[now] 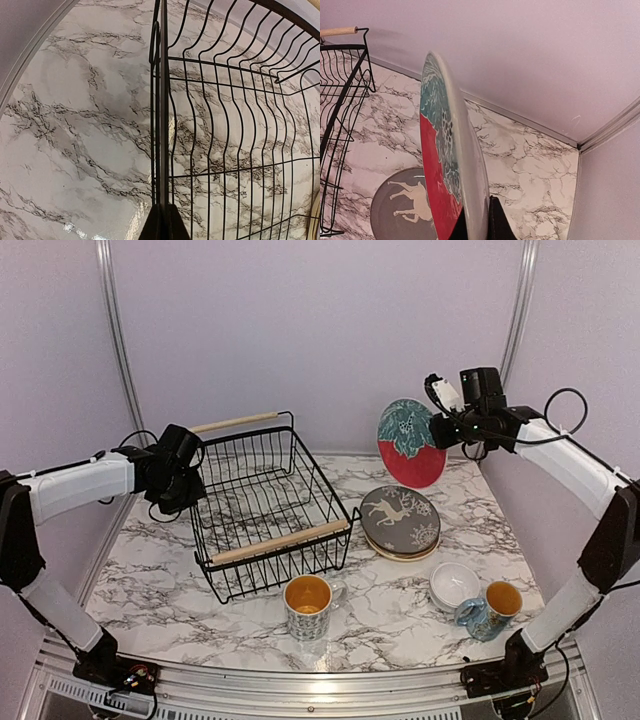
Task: Load the mixed dishes into the dish rack
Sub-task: Move the dish rack to the center of the board, then insert the plate into the dish rack, then grab the plate from the plate, then pass from the right arm to the left
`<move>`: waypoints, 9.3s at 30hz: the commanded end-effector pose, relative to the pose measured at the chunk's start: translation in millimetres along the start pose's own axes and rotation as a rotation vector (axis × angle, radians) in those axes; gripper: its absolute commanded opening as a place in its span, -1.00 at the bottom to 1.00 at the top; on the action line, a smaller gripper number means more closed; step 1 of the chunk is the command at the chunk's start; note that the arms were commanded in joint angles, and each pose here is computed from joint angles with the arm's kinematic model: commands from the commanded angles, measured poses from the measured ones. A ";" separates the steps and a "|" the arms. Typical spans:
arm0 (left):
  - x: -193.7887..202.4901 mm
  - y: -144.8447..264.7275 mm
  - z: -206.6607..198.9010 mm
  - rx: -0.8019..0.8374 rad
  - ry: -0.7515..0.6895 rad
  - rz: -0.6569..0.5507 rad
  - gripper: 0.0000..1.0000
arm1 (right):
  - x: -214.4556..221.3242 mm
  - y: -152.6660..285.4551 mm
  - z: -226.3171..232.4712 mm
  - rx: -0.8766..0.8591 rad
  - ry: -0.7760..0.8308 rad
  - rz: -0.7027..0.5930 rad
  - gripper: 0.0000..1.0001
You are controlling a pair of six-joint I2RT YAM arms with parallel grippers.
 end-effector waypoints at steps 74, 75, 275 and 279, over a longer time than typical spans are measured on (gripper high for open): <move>1.9 94.3 64.1 0.155 -0.029 -0.327 0.02 | -139.1 -83.4 262.6 0.236 -0.070 -0.414 -1.00; 1.6 94.3 64.0 0.153 -0.033 -0.329 0.02 | -137.6 -85.0 263.6 0.247 -0.072 -0.412 -1.00; 136.6 67.2 -312.9 0.885 -0.997 -0.138 0.54 | 96.1 -27.9 -14.0 -0.633 0.168 -0.115 -1.00; 128.9 51.4 -315.4 0.961 -0.991 -0.083 0.53 | 98.2 -17.9 -9.9 -0.646 0.212 -0.157 -1.00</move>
Point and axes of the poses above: each gripper's point midway between its finger pads, its own y axis back along the fingers, its own z axis along the line the jaws close on, x = y × z, the point moved 10 cm from there along y, back along the fingers, and after that the axes turned 6 degrees about y, right-handed, at the moved point
